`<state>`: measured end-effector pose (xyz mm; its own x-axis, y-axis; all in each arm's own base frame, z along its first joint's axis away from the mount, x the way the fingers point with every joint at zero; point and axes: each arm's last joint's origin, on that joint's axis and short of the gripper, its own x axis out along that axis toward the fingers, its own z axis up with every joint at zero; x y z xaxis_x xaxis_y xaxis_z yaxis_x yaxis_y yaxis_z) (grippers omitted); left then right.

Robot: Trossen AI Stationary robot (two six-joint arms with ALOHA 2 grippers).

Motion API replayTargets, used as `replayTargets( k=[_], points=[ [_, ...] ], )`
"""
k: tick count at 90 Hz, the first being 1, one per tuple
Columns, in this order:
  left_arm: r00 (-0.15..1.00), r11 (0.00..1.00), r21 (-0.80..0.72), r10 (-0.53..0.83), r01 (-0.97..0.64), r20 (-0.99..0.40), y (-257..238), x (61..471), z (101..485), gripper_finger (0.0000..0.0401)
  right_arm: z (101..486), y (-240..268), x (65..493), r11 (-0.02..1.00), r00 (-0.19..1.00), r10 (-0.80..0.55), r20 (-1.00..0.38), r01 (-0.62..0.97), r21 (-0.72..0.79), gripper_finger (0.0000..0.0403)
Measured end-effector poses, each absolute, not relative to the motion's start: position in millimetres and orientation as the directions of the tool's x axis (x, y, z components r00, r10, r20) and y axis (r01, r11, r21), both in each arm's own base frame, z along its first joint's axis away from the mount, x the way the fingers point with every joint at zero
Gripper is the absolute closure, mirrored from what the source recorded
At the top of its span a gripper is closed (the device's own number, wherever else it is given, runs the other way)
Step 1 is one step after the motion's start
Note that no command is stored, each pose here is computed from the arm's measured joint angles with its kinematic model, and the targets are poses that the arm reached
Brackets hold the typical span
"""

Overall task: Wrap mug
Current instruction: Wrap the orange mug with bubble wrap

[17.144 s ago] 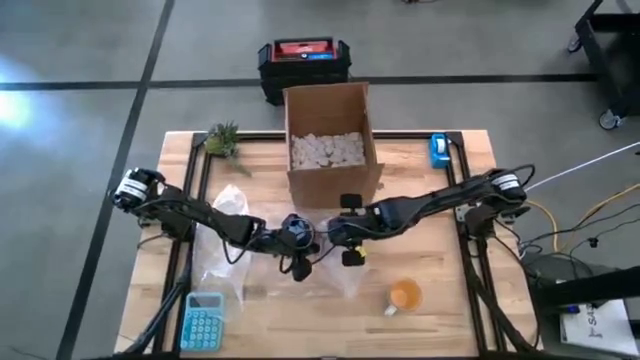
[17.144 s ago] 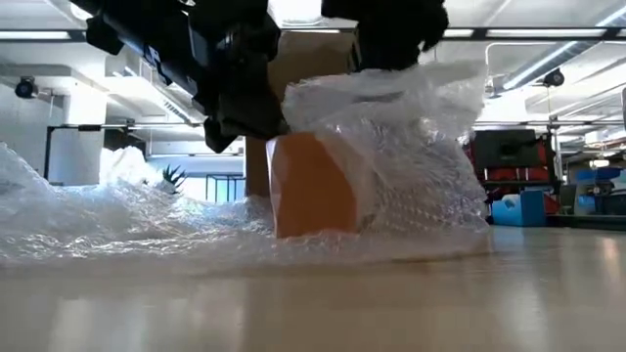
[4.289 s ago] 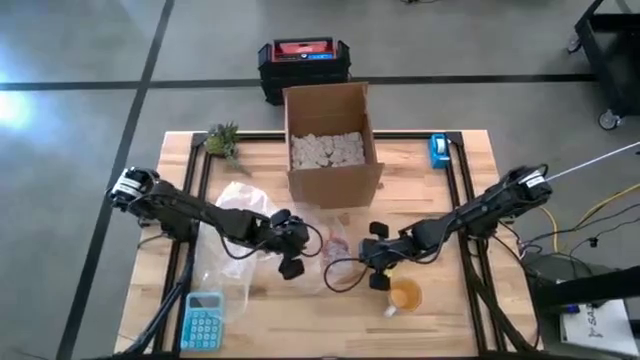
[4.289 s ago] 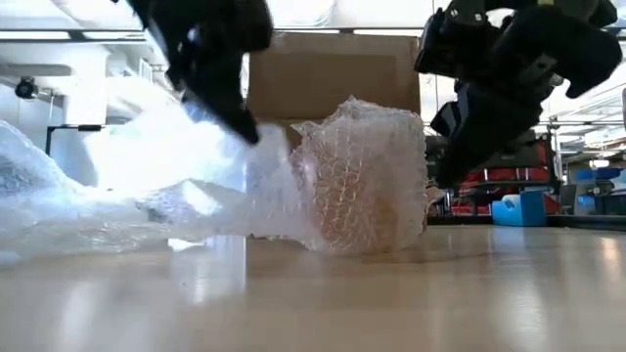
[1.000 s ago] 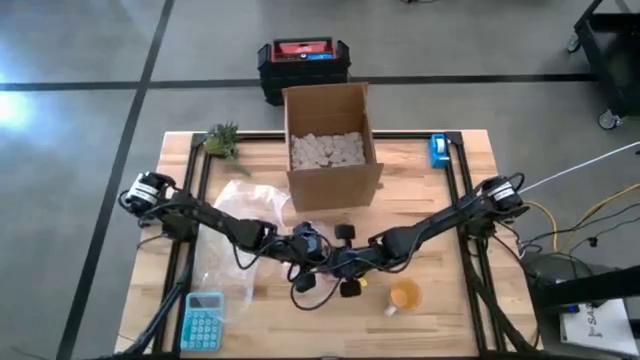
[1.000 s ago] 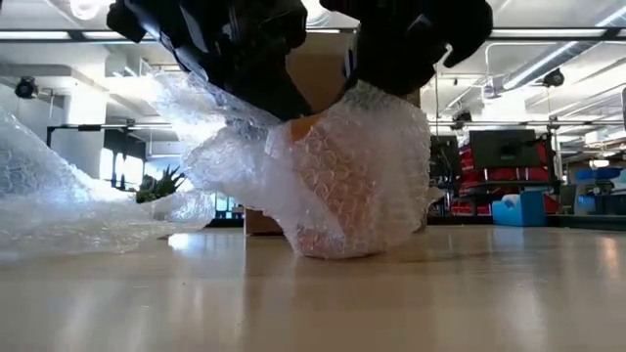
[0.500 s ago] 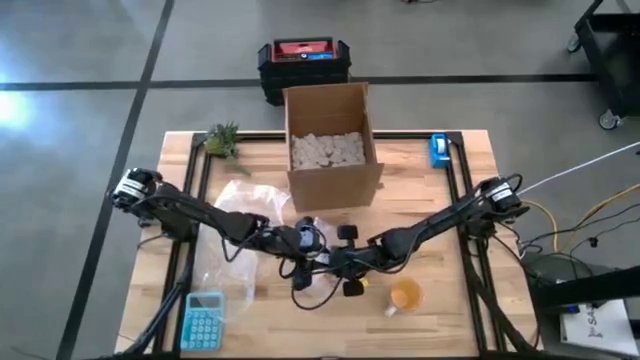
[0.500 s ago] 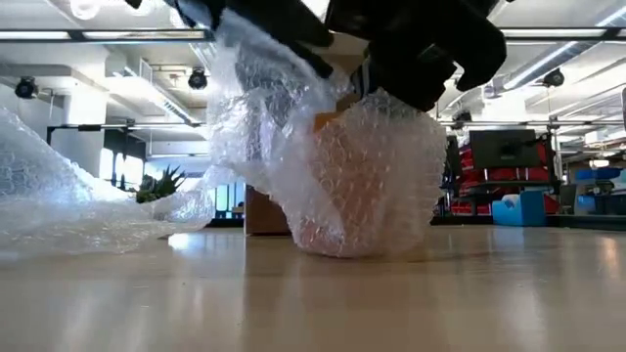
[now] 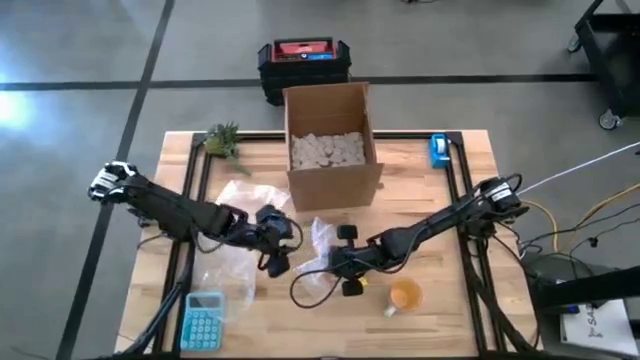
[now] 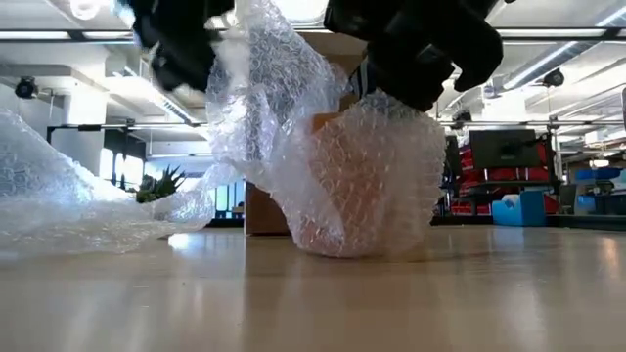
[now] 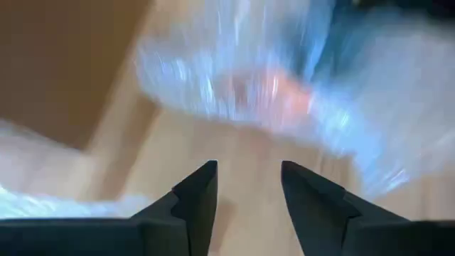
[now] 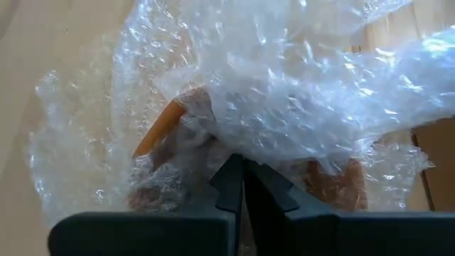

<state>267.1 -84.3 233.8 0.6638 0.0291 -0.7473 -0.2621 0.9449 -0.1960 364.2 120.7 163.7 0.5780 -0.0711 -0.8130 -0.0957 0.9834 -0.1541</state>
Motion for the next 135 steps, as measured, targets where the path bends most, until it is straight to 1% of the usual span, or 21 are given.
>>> replayTargets(
  k=[7, 14, 21, 28, 39, 52, 66, 88, 100, 106, 111, 122, 135],
  points=[
    [0.704, 0.944, -0.263, -0.048, -0.200, -0.709, -89.3, 276.1, 218.2, 0.0277, 163.8, 120.8, 364.3, 0.983, 0.579, -0.071, -0.812, -0.096, -0.154, 0.0401],
    [0.766, 0.947, -0.291, -0.086, -0.136, -0.637, -94.2, 289.1, 211.5, 0.0290, 163.9, 120.8, 364.5, 0.983, 0.581, -0.070, -0.811, -0.096, -0.154, 0.0401],
    [0.820, 0.959, -0.273, -0.100, -0.071, -0.563, -96.9, 299.5, 213.8, 0.0303, 163.9, 120.8, 364.5, 0.983, 0.581, -0.070, -0.811, -0.097, -0.155, 0.0401],
    [0.865, 0.967, -0.253, -0.112, -0.018, -0.488, -99.5, 309.6, 224.3, 0.0315, 164.1, 121.0, 364.8, 0.983, 0.585, -0.069, -0.808, -0.096, -0.154, 0.0401],
    [0.882, 0.978, -0.211, -0.099, 0.000, -0.461, -101.0, 318.9, 230.0, 0.0331, 164.2, 121.0, 365.0, 0.984, 0.586, -0.069, -0.807, -0.092, -0.151, 0.0401],
    [0.874, 0.989, -0.135, -0.012, -0.061, -0.486, -99.7, 329.1, 211.0, 0.0342, 164.3, 121.1, 365.2, 0.984, 0.588, -0.068, -0.806, -0.092, -0.150, 0.0401],
    [0.842, 0.989, -0.115, 0.018, -0.094, -0.539, -98.3, 337.7, 186.0, 0.0343, 172.4, 120.7, 364.1, 0.983, 0.568, -0.075, -0.819, -0.096, -0.156, 0.0401],
    [0.842, 0.988, -0.119, 0.020, -0.099, -0.539, -97.8, 338.1, 185.6, 0.0354, 223.1, 118.2, 354.2, 0.968, 0.470, -0.109, -0.876, -0.151, -0.201, 0.0401],
    [0.842, 0.988, -0.122, 0.016, -0.096, -0.539, -97.6, 337.2, 186.7, 0.0358, 243.6, 113.5, 355.4, 0.953, 0.513, -0.154, -0.845, -0.147, -0.263, 0.0401],
    [0.842, 0.988, -0.122, 0.016, -0.097, -0.540, -97.6, 337.1, 186.8, 0.0358, 249.1, 111.0, 359.0, 0.946, 0.555, -0.200, -0.808, -0.107, -0.307, 0.0401],
    [0.842, 0.988, -0.123, 0.015, -0.096, -0.539, -97.6, 337.2, 187.0, 0.0358, 249.9, 108.9, 362.9, 0.948, 0.585, -0.209, -0.783, -0.077, -0.310, 0.0401],
    [0.844, 0.988, -0.124, 0.015, -0.096, -0.537, -97.5, 336.9, 187.5, 0.0359, 237.9, 110.1, 370.8, 0.965, 0.625, -0.149, -0.766, -0.076, -0.250, 0.0401],
    [0.845, 0.987, -0.128, 0.014, -0.096, -0.534, -97.5, 336.5, 188.8, 0.0363, 210.2, 114.0, 371.3, 0.982, 0.580, -0.078, -0.811, -0.095, -0.162, 0.0401]
  ],
)
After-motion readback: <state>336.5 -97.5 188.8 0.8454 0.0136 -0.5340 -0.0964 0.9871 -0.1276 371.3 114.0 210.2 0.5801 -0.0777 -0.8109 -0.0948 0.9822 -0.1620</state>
